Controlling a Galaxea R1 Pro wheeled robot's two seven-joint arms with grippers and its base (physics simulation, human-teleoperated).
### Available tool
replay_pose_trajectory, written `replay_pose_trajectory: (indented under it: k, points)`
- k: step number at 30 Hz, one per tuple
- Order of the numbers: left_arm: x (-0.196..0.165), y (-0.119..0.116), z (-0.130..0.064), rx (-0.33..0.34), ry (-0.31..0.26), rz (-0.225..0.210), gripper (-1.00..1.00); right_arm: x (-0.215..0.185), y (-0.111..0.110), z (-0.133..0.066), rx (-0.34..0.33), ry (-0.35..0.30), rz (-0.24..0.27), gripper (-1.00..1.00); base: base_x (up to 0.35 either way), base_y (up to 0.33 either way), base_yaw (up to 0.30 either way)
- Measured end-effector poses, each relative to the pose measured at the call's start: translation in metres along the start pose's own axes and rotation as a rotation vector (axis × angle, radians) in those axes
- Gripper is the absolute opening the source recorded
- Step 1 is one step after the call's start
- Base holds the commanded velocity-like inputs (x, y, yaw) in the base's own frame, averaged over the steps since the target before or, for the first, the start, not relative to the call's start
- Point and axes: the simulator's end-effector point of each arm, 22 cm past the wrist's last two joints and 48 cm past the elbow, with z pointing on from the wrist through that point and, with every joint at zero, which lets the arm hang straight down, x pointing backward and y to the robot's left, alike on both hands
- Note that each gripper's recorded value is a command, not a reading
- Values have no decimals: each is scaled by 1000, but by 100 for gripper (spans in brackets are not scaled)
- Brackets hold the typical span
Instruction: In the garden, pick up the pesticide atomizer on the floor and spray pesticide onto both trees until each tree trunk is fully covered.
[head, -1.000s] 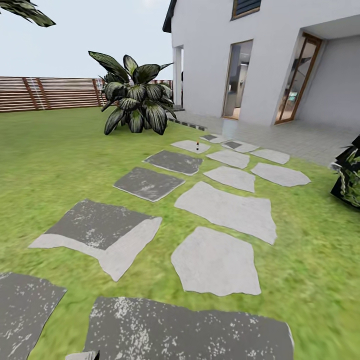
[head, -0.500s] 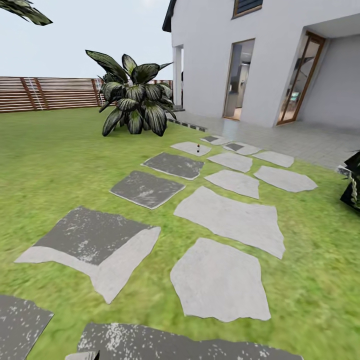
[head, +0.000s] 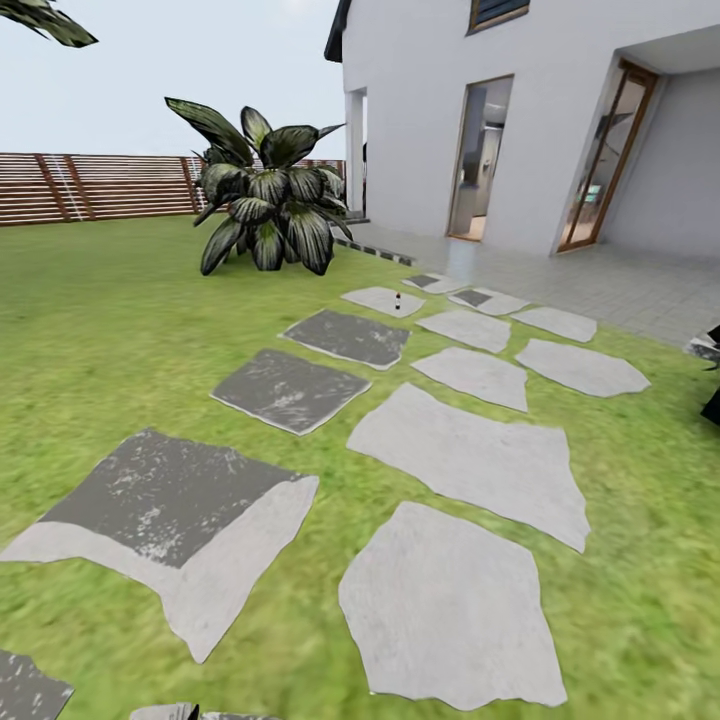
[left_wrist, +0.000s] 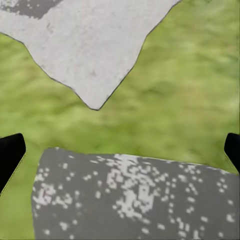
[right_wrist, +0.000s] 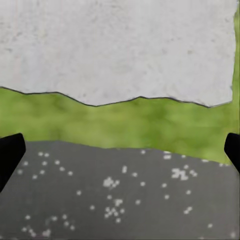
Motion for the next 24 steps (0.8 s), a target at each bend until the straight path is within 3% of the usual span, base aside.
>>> replay_pose_trajectory:
  k: [11,24]
  points:
    - [0,2,0,-2,0,-1,100,0,0,0,1,0,1,100,340,0,-157]
    - [0,2,0,-2,0,-1,100,1,0,0,1,1,1,100,340,0,-11]
